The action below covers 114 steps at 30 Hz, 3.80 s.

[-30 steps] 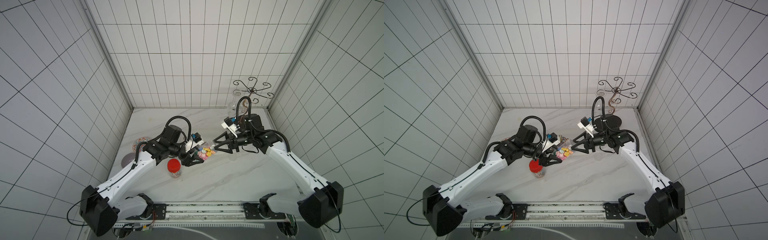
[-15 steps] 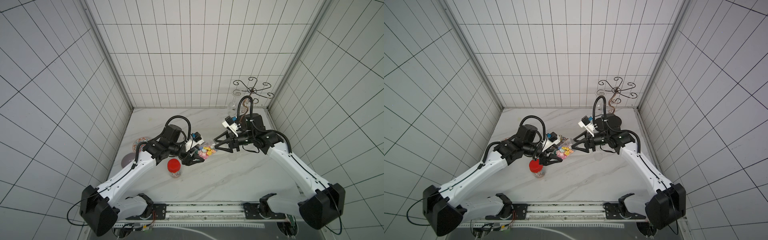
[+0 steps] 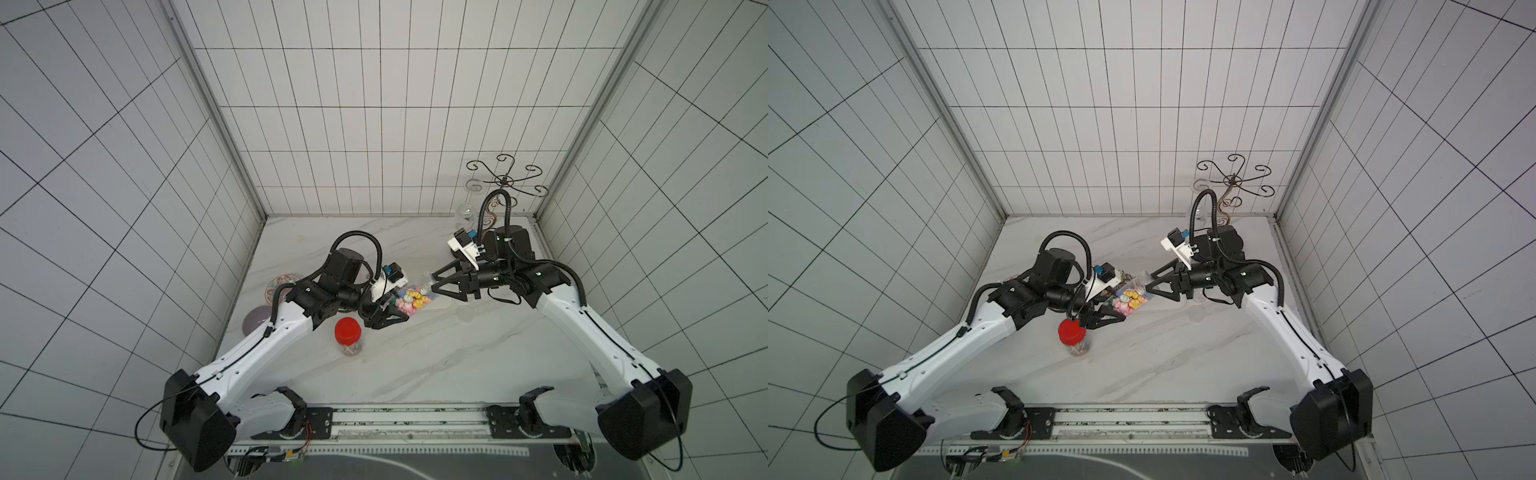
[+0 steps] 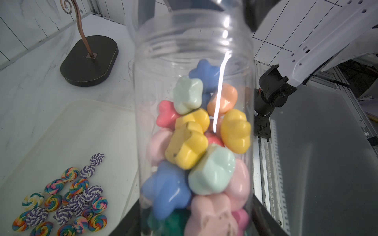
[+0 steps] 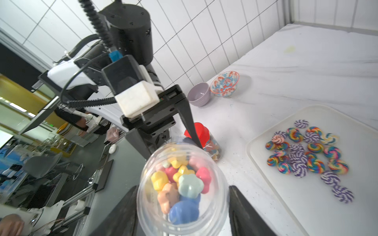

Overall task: Pour the candies out of the jar
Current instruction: Unscrew the lid from the jar, then place the lid at the center of the board.

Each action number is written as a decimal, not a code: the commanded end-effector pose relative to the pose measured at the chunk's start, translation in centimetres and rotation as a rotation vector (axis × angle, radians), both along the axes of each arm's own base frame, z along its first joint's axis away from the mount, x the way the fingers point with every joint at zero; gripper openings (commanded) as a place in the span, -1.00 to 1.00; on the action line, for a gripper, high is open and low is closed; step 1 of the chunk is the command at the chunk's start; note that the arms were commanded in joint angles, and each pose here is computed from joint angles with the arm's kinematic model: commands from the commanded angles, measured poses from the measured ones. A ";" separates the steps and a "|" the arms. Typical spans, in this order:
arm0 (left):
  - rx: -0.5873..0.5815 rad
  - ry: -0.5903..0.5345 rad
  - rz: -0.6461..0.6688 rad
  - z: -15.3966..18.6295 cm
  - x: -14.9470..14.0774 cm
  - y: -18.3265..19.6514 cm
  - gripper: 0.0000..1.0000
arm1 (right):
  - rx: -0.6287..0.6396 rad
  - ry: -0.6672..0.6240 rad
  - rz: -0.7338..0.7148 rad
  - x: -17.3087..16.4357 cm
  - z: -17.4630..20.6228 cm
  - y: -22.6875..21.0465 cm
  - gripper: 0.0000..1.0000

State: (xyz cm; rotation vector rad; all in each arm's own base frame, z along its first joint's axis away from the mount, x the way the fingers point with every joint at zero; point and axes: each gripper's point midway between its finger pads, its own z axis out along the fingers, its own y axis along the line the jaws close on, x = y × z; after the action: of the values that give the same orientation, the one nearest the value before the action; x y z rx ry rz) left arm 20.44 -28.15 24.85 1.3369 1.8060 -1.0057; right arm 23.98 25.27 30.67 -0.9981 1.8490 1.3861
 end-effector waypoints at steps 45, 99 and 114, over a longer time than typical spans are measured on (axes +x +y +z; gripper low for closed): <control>0.088 -0.127 0.238 -1.0 5.3 1.0 0.04 | -0.681 0.530 -0.885 -3.0 -24.5 -12.5 0.25; 0.614 0.116 0.436 -9.4 8.8 2.8 0.03 | -0.615 0.286 -1.025 1.7 -19.3 -14.2 0.76; 0.770 0.175 0.396 -14.2 9.9 0.7 0.03 | -0.587 0.275 -1.009 1.6 -19.8 -15.3 0.79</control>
State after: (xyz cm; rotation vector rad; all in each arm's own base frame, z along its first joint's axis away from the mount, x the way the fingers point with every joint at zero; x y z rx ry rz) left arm 29.42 -26.82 10.10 1.2432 2.6192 -0.2305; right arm 24.52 9.65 8.72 0.0354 2.5539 0.3405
